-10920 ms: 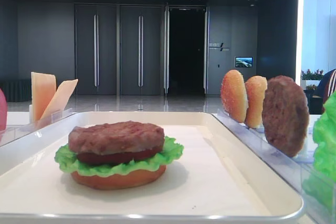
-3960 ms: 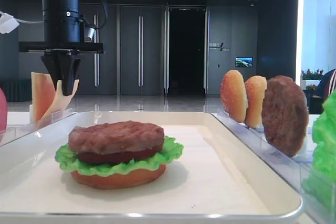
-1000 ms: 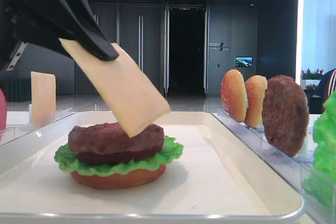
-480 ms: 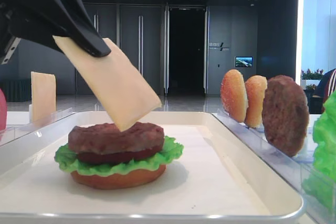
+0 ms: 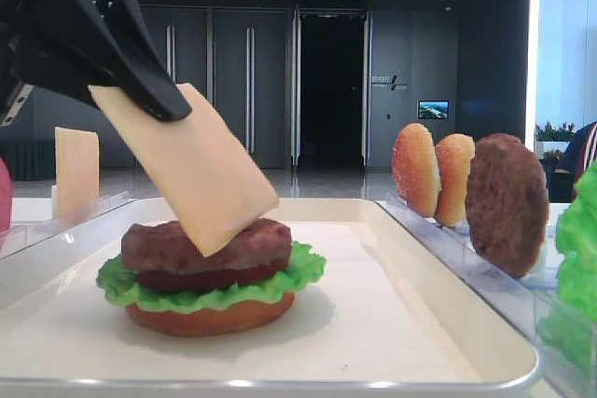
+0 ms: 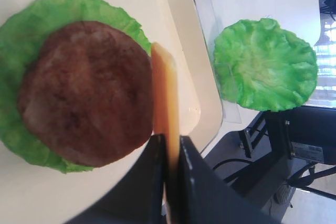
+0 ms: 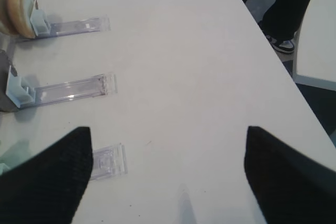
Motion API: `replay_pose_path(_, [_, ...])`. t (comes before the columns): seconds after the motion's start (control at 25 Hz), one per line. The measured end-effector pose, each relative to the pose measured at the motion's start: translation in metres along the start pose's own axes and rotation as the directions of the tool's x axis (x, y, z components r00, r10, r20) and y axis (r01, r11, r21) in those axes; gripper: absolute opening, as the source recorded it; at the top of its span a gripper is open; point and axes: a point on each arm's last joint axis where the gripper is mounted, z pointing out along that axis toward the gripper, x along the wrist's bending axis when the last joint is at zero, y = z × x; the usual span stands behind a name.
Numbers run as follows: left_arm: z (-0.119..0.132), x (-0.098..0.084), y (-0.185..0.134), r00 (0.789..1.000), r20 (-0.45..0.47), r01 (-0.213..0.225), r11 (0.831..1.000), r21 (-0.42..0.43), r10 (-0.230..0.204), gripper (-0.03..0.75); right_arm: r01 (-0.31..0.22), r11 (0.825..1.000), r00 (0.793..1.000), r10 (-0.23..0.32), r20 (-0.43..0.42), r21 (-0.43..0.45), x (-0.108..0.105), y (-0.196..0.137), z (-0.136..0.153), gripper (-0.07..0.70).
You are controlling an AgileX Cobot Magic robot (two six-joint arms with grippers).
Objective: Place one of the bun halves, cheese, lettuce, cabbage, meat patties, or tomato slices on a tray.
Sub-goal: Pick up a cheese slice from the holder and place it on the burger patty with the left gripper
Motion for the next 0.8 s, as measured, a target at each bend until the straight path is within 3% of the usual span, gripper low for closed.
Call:
replay_pose_path(0.48, [0.000,0.003,-0.002,0.999,-0.031,-0.035,0.999,0.021,0.035,0.027,0.000,1.000,1.000,0.000,0.000,0.000,0.000,0.000,0.000,0.587])
replay_pose_path(0.8, [-0.001,0.011,0.001,0.992,-0.118,-0.045,0.999,-0.002,0.045,0.027,0.000,1.000,1.000,0.000,0.000,0.000,0.000,0.000,0.000,0.587])
